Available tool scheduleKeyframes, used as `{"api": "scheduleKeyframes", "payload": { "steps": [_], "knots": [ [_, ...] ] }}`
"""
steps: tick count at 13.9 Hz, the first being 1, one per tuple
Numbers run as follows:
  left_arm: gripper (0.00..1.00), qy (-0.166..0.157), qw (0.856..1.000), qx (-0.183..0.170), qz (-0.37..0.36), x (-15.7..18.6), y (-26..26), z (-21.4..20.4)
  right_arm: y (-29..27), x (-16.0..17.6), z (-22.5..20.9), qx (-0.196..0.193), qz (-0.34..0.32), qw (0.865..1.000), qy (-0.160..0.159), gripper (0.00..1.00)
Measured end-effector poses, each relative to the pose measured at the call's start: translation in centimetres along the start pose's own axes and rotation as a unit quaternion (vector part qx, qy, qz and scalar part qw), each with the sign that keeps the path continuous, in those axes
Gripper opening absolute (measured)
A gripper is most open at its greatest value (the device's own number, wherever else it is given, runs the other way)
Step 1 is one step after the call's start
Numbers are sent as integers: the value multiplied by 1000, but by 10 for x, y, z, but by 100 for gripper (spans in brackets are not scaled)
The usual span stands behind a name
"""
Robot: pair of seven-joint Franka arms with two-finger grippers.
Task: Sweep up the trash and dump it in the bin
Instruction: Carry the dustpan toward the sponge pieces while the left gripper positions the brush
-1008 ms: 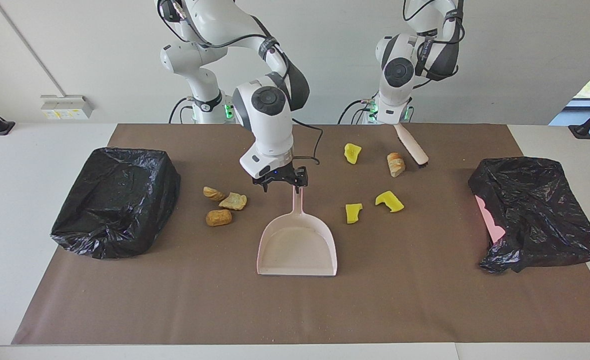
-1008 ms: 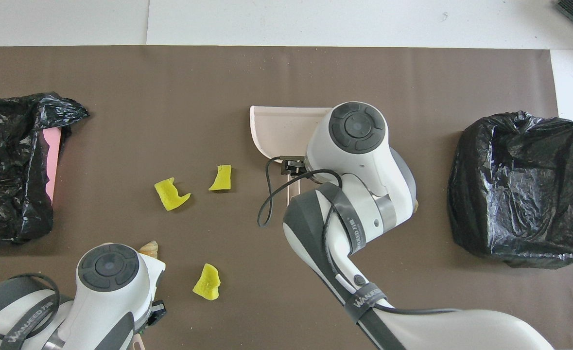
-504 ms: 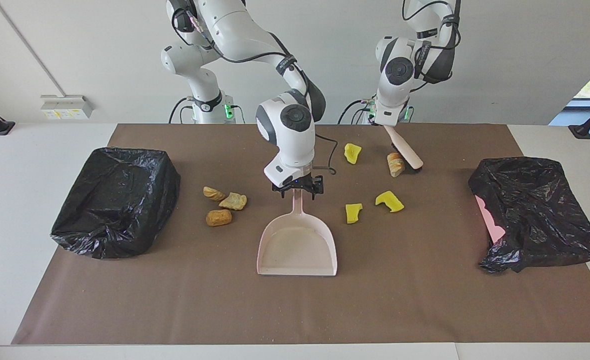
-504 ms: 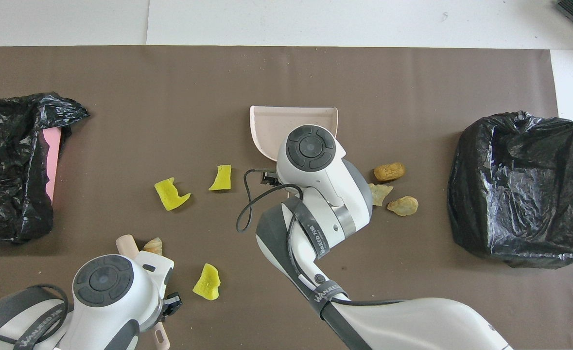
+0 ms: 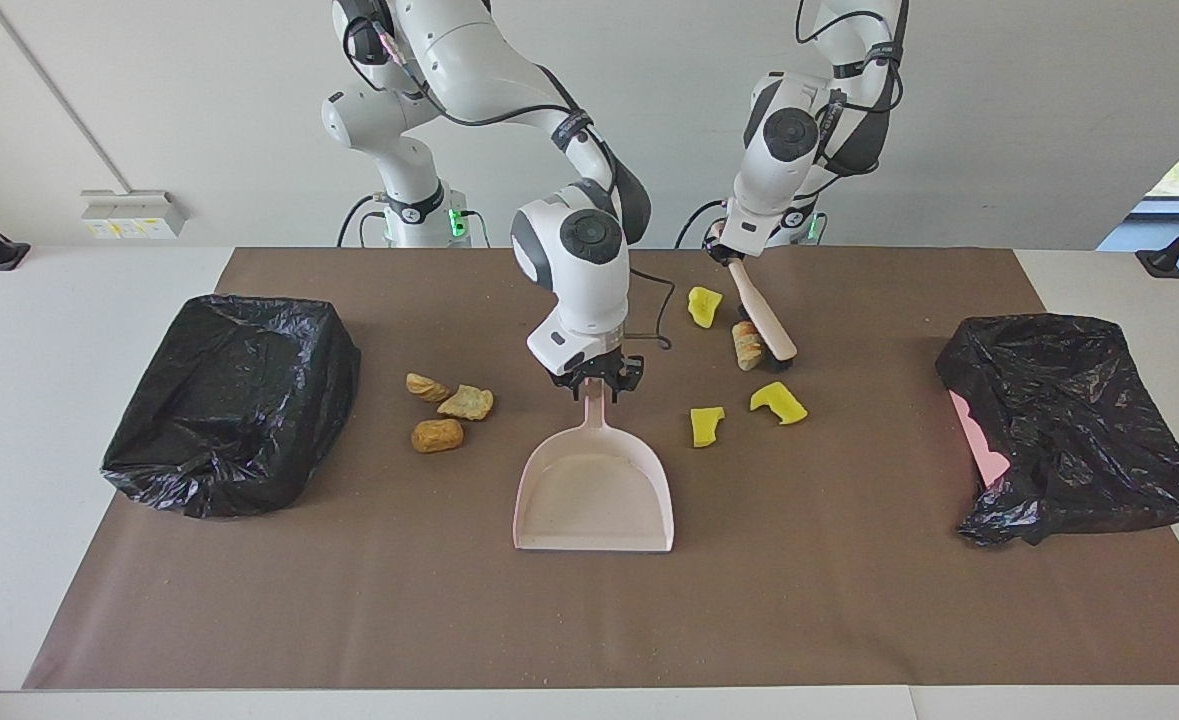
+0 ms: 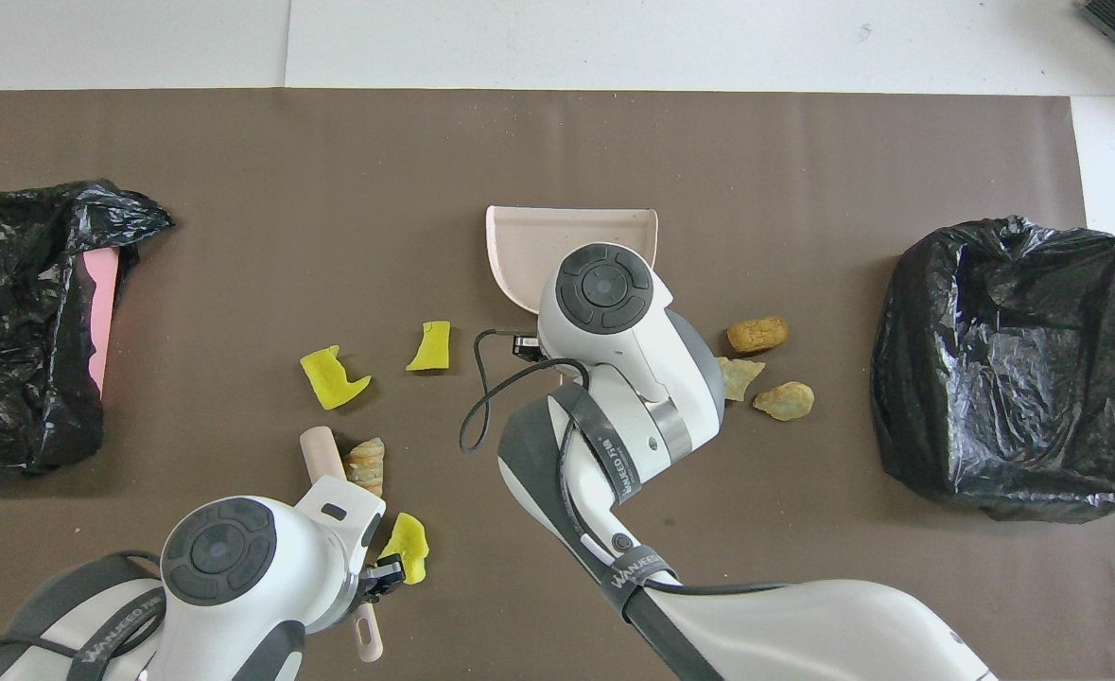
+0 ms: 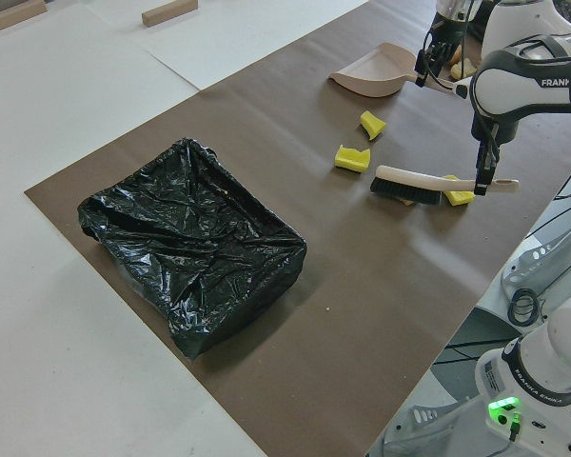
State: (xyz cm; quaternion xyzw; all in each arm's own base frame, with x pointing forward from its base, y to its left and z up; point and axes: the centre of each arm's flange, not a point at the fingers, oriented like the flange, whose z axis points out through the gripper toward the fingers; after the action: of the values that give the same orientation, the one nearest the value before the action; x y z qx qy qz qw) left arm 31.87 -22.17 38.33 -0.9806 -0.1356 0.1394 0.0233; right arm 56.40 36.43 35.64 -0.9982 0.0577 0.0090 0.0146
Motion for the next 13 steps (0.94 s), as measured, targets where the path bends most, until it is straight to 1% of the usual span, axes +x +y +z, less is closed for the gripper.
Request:
{"api": "scheduleKeyframes", "payload": {
  "steps": [1,3,5,7,8,10,12,13],
  "knots": [
    [27,1,1000,-2,5,1,4,-7,0,0,0,0,0,1000,0,32],
    [27,-13,1000,3,25,4,3,-29,0,0,0,0,-9,1000,0,32],
    [27,-31,999,6,36,15,-12,-47,0,1,-1,0,-50,999,1,32],
    [27,-26,999,12,23,33,-30,-50,5,4,-4,-1,-110,994,-1,32],
    [27,-18,1000,17,13,44,-41,-50,13,6,-11,-5,-140,990,-9,32],
    [27,4,1000,5,-5,67,-55,-44,35,7,-40,-8,-191,981,-22,32],
    [27,12,1000,-1,-9,80,-55,-19,69,3,-78,1,-260,965,-22,32],
    [27,12,1000,0,-8,83,-52,-9,88,-6,-95,5,-295,955,-25,32]
  ]
}}
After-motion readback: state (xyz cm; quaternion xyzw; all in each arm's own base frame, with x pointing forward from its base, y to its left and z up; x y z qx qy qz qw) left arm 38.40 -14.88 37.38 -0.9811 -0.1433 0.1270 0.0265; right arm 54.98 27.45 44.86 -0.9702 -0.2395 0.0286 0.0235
